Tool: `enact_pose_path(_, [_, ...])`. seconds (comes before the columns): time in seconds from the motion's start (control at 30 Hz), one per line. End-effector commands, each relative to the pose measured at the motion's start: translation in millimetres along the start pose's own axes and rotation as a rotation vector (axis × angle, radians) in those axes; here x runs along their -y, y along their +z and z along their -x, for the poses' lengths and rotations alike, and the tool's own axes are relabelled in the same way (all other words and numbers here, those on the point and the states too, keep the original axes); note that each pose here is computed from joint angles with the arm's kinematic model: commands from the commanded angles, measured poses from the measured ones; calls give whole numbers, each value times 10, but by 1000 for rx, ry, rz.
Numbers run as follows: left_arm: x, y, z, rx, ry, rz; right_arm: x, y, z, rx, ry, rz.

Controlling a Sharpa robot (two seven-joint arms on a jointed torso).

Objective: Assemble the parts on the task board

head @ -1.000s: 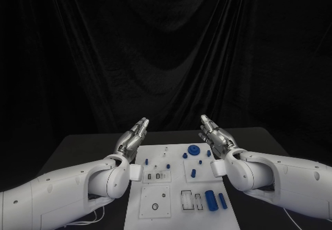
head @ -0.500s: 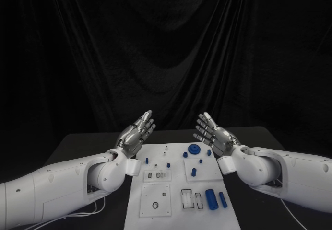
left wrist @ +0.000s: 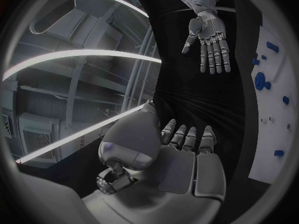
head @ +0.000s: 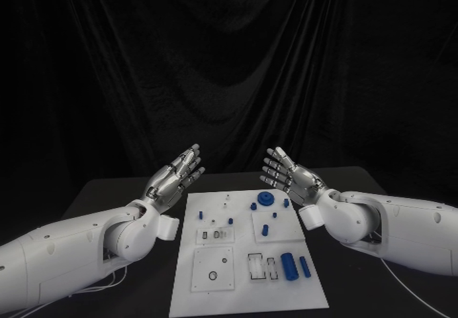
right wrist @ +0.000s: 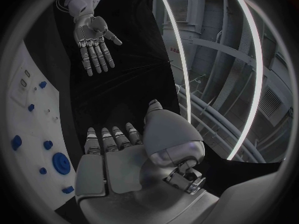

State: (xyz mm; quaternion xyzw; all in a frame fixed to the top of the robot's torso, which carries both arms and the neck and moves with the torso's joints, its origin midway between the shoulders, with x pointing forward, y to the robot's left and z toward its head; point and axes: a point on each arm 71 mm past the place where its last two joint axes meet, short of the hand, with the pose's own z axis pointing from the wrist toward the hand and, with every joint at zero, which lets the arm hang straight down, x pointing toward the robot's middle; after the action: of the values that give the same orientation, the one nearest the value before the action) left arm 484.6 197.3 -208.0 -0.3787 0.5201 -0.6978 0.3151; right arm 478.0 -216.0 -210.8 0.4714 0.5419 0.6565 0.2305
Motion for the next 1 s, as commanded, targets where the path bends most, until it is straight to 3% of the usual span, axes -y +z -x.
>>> enact_pose_path(0.03, [79, 6, -19, -33, 46, -112, -24, -27, -9, -75, -57, 5])
enact_pose_path(0.2, [116, -40, 42, -25, 85, -132, -50, -70, 57, -59, -183, 8])
enact_pose_path(0.33, [162, -98, 117, -32, 155, -157, -101, -119, 112, -42, -362, 17])
enact_pose_path(0.63, [274, -276, 301, -24, 270, -192, -437, -95, 134, -49, -753, 18])
enact_pose_path(0.83, [368, -461, 380, -8, 298, -194, -719, -22, 85, -77, -1103, 8])
enact_pose_path(1.0, [425, -550, 406, 0, 309, -201, -842, 34, 14, -87, -1386, -5])
